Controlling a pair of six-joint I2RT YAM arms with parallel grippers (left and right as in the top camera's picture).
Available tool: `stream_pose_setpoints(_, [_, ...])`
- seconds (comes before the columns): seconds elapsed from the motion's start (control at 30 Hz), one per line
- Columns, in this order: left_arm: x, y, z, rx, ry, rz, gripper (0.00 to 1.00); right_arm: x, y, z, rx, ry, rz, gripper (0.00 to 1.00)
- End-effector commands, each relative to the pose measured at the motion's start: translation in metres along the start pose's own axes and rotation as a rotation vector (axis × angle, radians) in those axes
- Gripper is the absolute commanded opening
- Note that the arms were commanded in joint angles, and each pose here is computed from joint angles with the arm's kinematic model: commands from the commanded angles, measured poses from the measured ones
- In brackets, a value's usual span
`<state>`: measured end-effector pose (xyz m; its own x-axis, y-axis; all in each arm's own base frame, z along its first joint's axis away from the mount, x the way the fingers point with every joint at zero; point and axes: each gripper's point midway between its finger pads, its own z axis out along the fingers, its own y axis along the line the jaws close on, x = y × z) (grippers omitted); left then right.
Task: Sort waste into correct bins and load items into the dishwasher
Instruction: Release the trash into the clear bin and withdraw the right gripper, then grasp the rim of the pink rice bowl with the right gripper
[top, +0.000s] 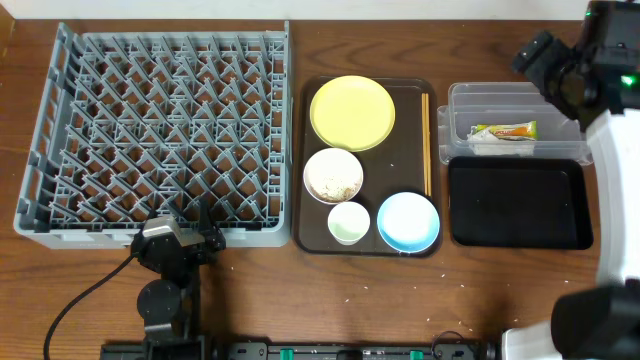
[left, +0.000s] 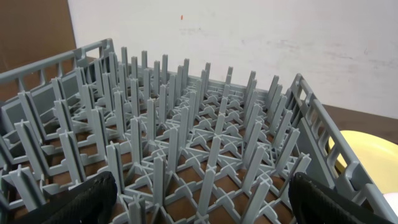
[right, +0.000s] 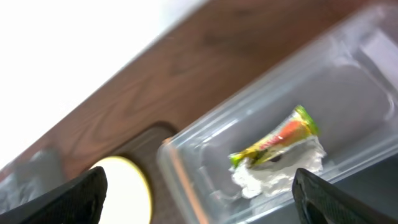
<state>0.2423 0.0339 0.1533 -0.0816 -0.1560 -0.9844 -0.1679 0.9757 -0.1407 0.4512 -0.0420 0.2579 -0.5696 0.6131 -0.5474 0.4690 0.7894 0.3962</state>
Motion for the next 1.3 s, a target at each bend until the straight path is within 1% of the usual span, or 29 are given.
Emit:
stream_pose_setpoints(0.0, [0.017, 0.005, 0.001, -0.021, 0.049, 0.008, 0.89, 0.026, 0.043, -0.025, -0.162, 0.068, -0.239, 0.93])
stream_pose_setpoints(0.07, [0.017, 0.005, 0.001, -0.021, 0.049, 0.008, 0.89, 0.046, 0.054, -0.027, -0.202, 0.127, -0.296, 0.94])
stream_pose_setpoints(0.17, [0.017, 0.005, 0.001, -0.021, 0.049, 0.008, 0.89, 0.085, 0.067, -0.026, -0.212, 0.234, -0.372, 0.95])
stream_pose_setpoints(0.27, [0.017, 0.005, 0.001, -0.021, 0.049, 0.008, 0.89, 0.119, 0.082, -0.024, -0.229, 0.306, -0.446, 0.95])
stream_pose_setpoints(0.33, [0.017, 0.005, 0.001, -0.021, 0.049, 0.008, 0.89, 0.150, 0.095, -0.022, -0.249, 0.363, -0.507, 0.95])
stream_pose_setpoints(0.4, [0.017, 0.005, 0.001, -0.021, 0.049, 0.008, 0.89, 0.169, 0.102, -0.019, -0.259, 0.397, -0.562, 0.95])
stream_pose_setpoints(0.47, [0.017, 0.005, 0.001, -0.021, 0.049, 0.008, 0.89, 0.197, 0.105, -0.013, -0.231, 0.448, -0.626, 0.94])
stream_pose_setpoints(0.57, [0.017, 0.005, 0.001, -0.021, 0.049, 0.008, 0.89, 0.223, 0.105, -0.007, -0.206, 0.517, -0.666, 0.94])
stream_pose_setpoints(0.77, [0.017, 0.005, 0.001, -0.021, 0.049, 0.008, 0.89, 0.256, 0.096, 0.011, -0.152, 0.624, -0.703, 0.93])
stream_pose_setpoints(0.87, [0.017, 0.005, 0.001, -0.021, 0.049, 0.008, 0.89, 0.261, 0.094, 0.016, -0.141, 0.640, -0.705, 0.92])
stream_pose_setpoints(0.97, [0.017, 0.005, 0.001, -0.021, 0.049, 0.008, 0.89, 0.266, 0.091, 0.019, -0.128, 0.661, -0.712, 0.94])
stream_pose_setpoints(1.17, [0.017, 0.005, 0.001, -0.021, 0.049, 0.008, 0.89, 0.287, 0.084, 0.021, -0.124, 0.711, -0.792, 0.96])
stream_pose_setpoints(1.27, [0.017, 0.005, 0.001, -0.021, 0.049, 0.008, 0.89, 0.297, 0.081, 0.029, -0.121, 0.718, -0.800, 0.95])
